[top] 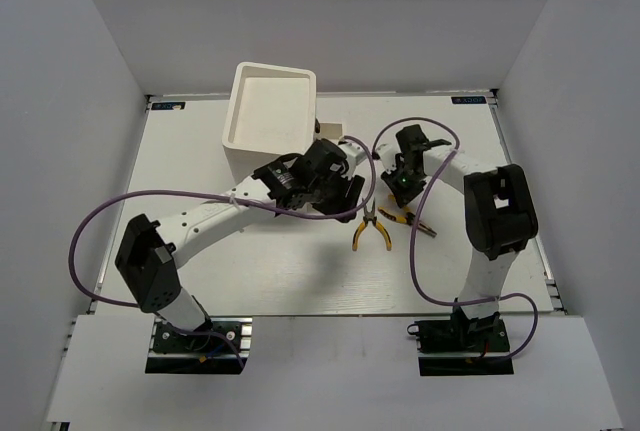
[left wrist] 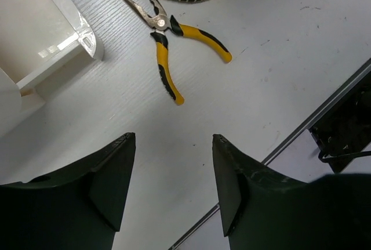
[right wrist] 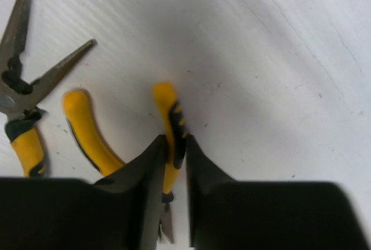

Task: Sort the tools into containers

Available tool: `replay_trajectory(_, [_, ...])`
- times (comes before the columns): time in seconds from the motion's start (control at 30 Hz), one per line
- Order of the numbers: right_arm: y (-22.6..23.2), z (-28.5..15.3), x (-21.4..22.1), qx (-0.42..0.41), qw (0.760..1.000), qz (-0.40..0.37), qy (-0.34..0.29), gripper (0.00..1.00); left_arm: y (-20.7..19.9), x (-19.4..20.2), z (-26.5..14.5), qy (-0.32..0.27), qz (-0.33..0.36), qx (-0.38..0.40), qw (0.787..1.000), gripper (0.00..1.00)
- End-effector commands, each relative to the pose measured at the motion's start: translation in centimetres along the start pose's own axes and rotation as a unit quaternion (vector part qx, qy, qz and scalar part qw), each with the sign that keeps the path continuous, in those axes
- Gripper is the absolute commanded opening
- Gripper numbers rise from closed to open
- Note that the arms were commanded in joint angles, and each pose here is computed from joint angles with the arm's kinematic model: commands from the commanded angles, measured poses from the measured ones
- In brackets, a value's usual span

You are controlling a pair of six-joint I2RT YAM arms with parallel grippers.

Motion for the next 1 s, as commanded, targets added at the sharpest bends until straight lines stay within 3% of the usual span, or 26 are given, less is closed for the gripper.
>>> replay_trajectory(0.0, [0.7, 0.9, 1.5, -0.008, 1.0, 0.012, 0.019, 0.19, -0.1, -1.1, -1.7, -0.035, -0.004, -0.009, 0.999, 0.66])
replay_trajectory(0.03, [0.9, 0.9, 1.6, -0.014, 1.0, 0.012, 0.018, 0.0, -0.4, -1.0, -1.7, -0.035, -0.001, -0.006, 0.999, 0.66])
replay_trajectory(0.17, [1.1, -2.9, -1.5, -0.035, 0.998, 0.036, -0.028, 0.0, -0.2, -2.0, -2.7, -0.052, -0.001, -0.018, 0.998, 0.66])
replay_trajectory(0.37, [1.8, -13.3, -11.0, -0.109, 0.973, 0.063, -0.192, 0.0, -0.3, -5.0, -6.6, -0.115, -0.007, -0.029, 0.993, 0.66])
replay_trajectory(0.47, [2.8, -14.9, -15.0, -0.192, 0.94, 0.113, -0.26, 0.0, 0.1, -6.7, -8.9, -0.154, -0.011, -0.046, 0.987, 0.66])
replay_trajectory(0.57, [4.2, -16.7, -19.8, -0.309, 0.867, 0.17, -0.353, 0.0, 0.7, -7.3, -10.5, -0.175, -0.021, -0.067, 0.982, 0.66])
replay_trajectory(0.63, [5.0, -16.1, -21.9, -0.361, 0.844, 0.195, -0.345, 0.0, 0.9, -7.3, -11.6, -0.188, -0.028, -0.073, 0.979, 0.67])
replay_trajectory(0.73, [5.9, -18.6, -25.5, -0.426, 0.803, 0.21, -0.36, 0.0, 1.6, -6.6, -12.3, -0.192, -0.042, -0.091, 0.976, 0.67])
replay_trajectory(0.97, [6.2, -13.9, -28.3, -0.419, 0.802, 0.18, -0.386, 0.0, 2.1, -5.4, -12.9, -0.187, -0.06, -0.102, 0.975, 0.67])
Point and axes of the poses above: each gripper's point midway between its finger pads, its own z axis out along the fingers, its own y axis along the line the jaws close on, x = y × z, the point moved 2 cm from there along -z, back along the fingers, and after that the axes turned 6 degrees about z, right-handed, at the moved point
